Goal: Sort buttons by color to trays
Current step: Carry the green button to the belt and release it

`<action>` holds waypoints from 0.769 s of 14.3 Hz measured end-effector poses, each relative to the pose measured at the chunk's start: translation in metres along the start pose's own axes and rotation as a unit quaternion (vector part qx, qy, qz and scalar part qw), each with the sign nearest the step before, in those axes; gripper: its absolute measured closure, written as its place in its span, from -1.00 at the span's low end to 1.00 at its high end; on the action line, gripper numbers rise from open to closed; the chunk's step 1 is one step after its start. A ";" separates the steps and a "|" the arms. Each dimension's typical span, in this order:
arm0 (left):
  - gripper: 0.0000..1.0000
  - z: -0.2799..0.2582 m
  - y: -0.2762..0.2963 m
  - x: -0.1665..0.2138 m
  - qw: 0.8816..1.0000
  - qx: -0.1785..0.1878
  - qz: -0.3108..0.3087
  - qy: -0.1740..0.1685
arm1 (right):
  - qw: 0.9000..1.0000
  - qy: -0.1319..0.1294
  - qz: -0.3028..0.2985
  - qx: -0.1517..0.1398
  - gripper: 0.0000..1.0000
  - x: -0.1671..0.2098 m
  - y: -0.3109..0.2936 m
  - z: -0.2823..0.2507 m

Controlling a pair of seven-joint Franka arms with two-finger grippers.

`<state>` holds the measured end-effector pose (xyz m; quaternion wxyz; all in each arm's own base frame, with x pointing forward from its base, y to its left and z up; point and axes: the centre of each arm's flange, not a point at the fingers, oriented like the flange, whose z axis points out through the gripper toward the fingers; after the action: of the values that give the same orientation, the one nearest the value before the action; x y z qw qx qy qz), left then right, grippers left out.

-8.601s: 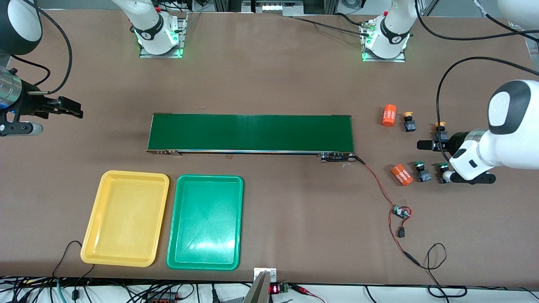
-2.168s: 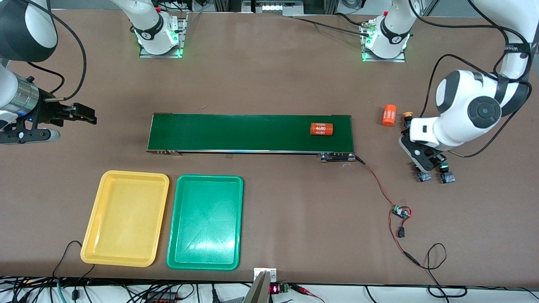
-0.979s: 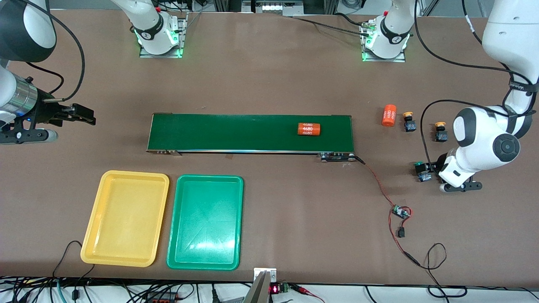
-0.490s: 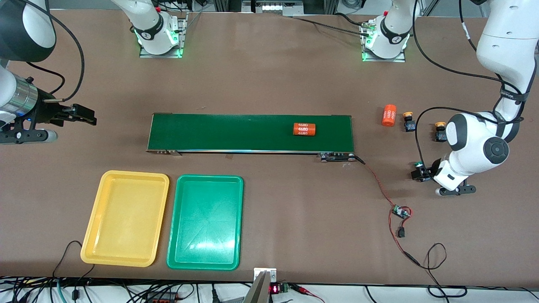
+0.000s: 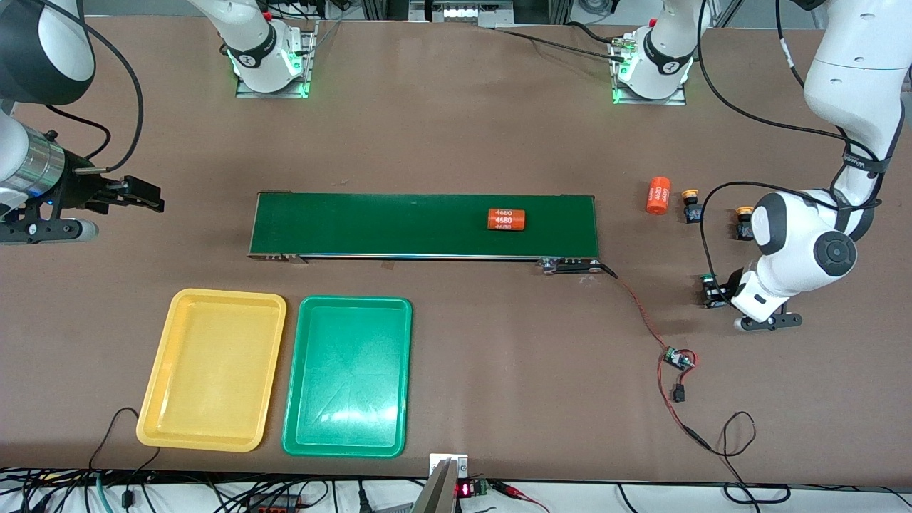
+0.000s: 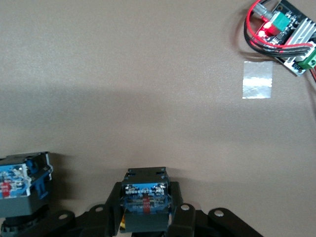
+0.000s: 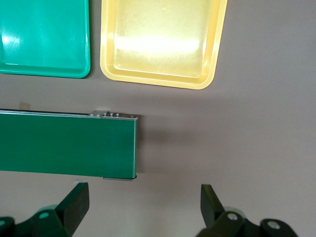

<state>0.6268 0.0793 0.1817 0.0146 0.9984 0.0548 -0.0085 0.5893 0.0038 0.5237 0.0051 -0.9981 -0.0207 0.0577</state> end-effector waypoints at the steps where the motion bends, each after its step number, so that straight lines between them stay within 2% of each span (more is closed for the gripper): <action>1: 0.19 -0.005 0.001 0.001 1.000 0.000 0.006 0.004 | 1.000 0.000 0.000 0.000 -1.00 0.000 0.000 0.000; 3: 0.19 -0.022 0.012 0.000 1.000 0.002 0.021 -0.002 | 1.000 0.000 0.000 0.000 -1.00 0.000 0.000 0.000; 7: 0.19 -0.071 0.083 -0.019 0.995 0.007 0.079 -0.058 | 1.000 0.000 0.000 0.000 -1.00 0.000 0.000 0.000; 9: 0.19 -0.099 0.128 -0.032 0.992 0.008 0.106 -0.063 | 1.000 0.000 0.001 0.000 -1.00 0.000 0.001 0.000; 11: 0.19 -0.120 0.173 -0.051 0.993 0.009 0.105 -0.056 | 1.000 0.000 0.004 0.000 -1.00 0.000 0.004 0.000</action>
<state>0.5969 -0.0948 0.3070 0.0093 0.9967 -0.0510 -0.0629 0.5894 -0.0001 0.5237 0.0051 -0.9982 -0.0171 0.0575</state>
